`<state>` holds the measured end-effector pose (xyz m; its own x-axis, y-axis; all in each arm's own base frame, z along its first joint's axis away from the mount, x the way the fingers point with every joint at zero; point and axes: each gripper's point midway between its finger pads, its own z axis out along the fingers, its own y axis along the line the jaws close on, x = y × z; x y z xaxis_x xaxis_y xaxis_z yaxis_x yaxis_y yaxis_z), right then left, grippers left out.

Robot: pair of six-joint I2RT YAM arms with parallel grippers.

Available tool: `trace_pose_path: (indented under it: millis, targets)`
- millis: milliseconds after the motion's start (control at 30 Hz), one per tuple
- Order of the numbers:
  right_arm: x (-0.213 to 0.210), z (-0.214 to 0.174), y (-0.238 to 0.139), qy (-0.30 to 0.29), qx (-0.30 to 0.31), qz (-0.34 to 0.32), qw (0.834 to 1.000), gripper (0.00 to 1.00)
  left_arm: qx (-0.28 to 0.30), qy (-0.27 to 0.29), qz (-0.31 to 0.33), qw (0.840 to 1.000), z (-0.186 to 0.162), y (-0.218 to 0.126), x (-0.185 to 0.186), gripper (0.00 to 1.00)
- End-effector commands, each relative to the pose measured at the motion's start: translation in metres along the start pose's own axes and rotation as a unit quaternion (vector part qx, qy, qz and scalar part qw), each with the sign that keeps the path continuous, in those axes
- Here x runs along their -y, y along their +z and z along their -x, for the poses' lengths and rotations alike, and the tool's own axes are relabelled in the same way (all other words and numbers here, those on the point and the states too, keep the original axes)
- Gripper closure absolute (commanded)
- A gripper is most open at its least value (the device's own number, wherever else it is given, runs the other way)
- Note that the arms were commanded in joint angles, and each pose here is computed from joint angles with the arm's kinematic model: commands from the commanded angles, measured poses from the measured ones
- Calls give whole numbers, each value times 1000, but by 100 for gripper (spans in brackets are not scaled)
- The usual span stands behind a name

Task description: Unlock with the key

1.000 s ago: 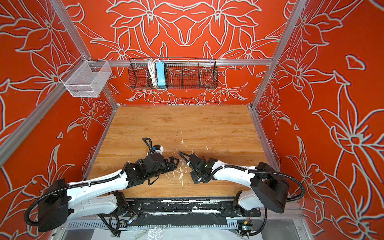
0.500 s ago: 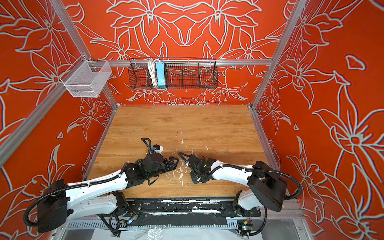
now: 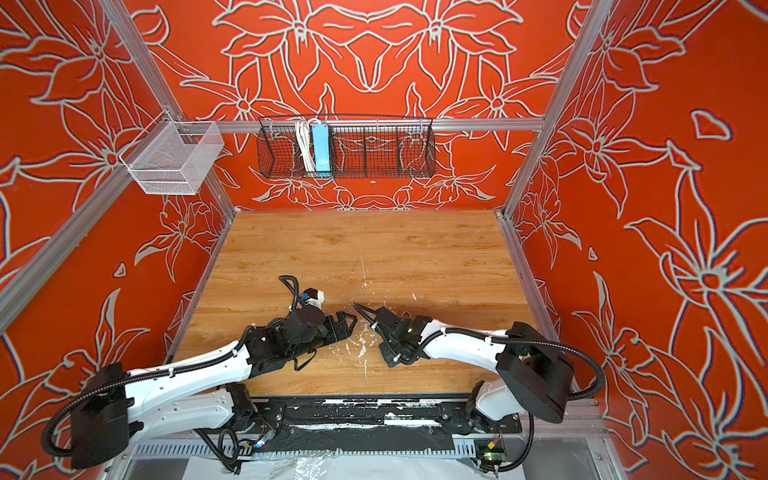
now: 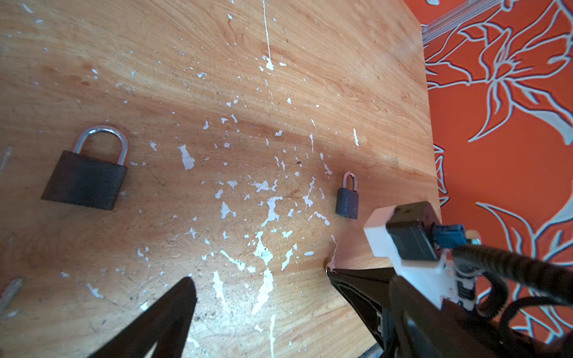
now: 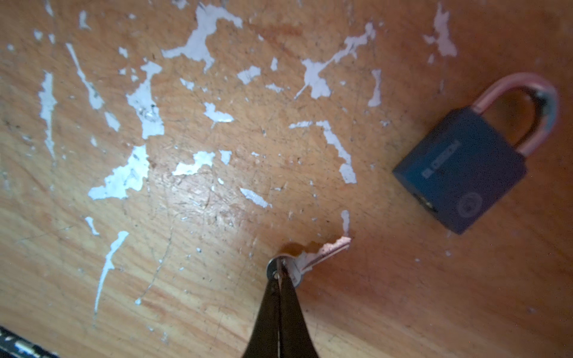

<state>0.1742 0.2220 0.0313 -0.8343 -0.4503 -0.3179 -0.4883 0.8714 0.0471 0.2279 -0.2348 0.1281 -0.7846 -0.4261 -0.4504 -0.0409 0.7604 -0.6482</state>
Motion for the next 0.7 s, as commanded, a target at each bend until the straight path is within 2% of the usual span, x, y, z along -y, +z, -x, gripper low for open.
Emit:
trace_pose_path:
  millis: [0, 333, 667]
  targets:
    - [-5, 15, -17, -24, 27, 5, 999, 100, 18, -10, -25, 999, 11, -12, 16, 3]
    - [-19, 37, -48, -72, 92, 41, 992, 100, 35, -18, -28, 999, 25, -43, 12, 3]
    - [-46, 59, -88, -153, 174, 71, 970, 100, 16, -31, -57, 998, 32, -57, 16, 2]
